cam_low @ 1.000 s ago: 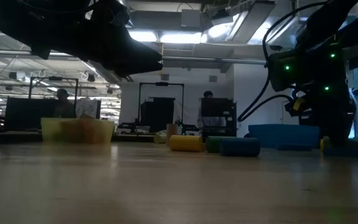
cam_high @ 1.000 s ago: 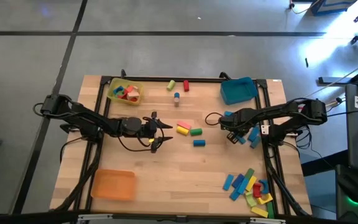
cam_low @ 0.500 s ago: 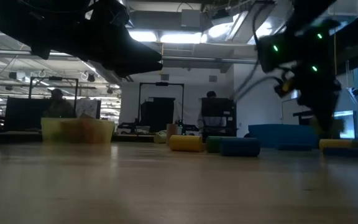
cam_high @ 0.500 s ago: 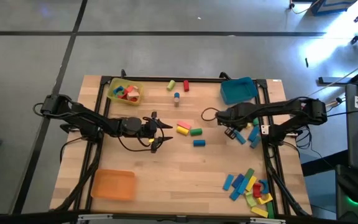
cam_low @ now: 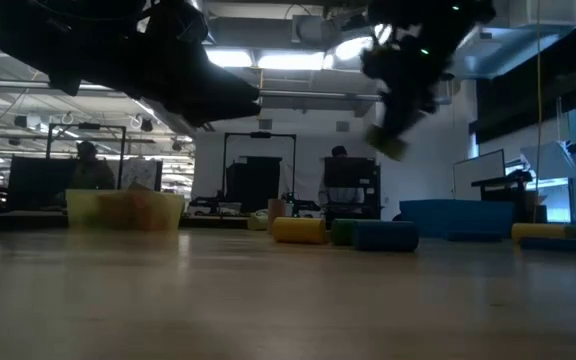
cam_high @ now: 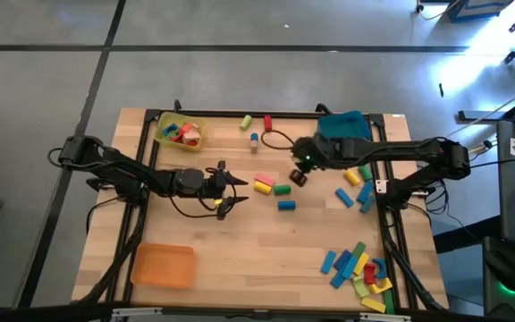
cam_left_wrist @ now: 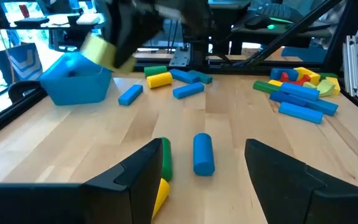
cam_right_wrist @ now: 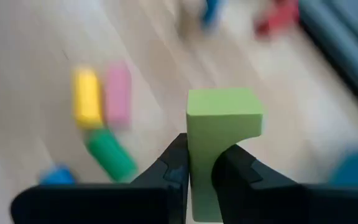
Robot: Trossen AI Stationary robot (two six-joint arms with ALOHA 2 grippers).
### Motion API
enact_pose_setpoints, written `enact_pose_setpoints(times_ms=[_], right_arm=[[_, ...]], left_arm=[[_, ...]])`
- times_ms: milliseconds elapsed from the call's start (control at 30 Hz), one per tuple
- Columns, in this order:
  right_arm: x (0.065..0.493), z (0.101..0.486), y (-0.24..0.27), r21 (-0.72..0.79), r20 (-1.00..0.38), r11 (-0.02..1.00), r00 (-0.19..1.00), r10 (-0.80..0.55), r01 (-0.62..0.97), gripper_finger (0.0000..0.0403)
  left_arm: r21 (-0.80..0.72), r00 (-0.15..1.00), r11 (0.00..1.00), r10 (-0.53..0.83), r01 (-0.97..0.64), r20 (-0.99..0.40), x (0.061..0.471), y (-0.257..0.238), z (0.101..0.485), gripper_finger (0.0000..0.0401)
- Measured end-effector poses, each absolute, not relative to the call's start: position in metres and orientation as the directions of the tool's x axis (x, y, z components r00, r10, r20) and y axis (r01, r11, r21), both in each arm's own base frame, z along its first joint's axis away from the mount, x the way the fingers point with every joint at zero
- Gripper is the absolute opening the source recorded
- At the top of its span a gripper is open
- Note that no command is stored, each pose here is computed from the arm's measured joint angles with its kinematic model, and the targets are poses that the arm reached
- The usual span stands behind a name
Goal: Sort blocks by size
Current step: Put the light green arch block into the yellow bin
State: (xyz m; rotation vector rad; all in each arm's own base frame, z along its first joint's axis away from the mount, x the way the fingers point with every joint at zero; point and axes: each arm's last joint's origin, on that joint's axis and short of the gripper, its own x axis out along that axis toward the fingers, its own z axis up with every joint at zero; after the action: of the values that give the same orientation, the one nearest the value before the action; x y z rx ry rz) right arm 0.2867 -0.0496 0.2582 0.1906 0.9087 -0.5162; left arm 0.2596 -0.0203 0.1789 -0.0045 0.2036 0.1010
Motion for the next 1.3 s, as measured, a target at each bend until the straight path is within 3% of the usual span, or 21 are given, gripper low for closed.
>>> enact_pose_setpoints(times_ms=[233, 500, 667, 833, 1033, 1300], right_arm=[[0.322, 0.270, -0.055, -0.073, -0.551, 0.911, 0.745, -0.376, 0.406, 0.0053], [0.362, 0.250, -0.075, -0.032, -0.376, 0.947, 0.874, -0.309, 0.321, 0.0054], [0.393, 0.237, -0.091, -0.008, -0.334, 0.953, 0.898, -0.286, 0.301, 0.0054], [0.436, 0.232, -0.107, 0.004, -0.296, 0.959, 0.916, -0.270, 0.283, 0.0056], [0.488, 0.225, -0.126, 0.012, -0.242, 0.961, 0.933, -0.265, 0.276, 0.0057], [0.548, 0.214, -0.154, 0.022, -0.125, 0.954, 0.947, -0.295, 0.300, 0.0057]], left_arm=[[-0.025, 0.968, 0.993, 0.103, -0.112, -0.227, 0.250, -0.021, 0.189, 0.0211], [-0.077, 0.941, 0.986, 0.116, -0.148, -0.317, 0.222, -0.020, 0.211, 0.0211], [-0.093, 0.953, 0.978, 0.160, -0.189, -0.258, 0.197, -0.016, 0.251, 0.0211], [-0.127, 0.978, 0.973, 0.179, -0.192, -0.111, 0.170, -0.011, 0.283, 0.0211], [-0.163, 0.978, 0.966, 0.208, -0.203, 0.013, 0.146, -0.006, 0.301, 0.0211], [-0.175, 0.974, 0.964, 0.214, -0.199, 0.074, 0.132, -0.004, 0.308, 0.0211]])
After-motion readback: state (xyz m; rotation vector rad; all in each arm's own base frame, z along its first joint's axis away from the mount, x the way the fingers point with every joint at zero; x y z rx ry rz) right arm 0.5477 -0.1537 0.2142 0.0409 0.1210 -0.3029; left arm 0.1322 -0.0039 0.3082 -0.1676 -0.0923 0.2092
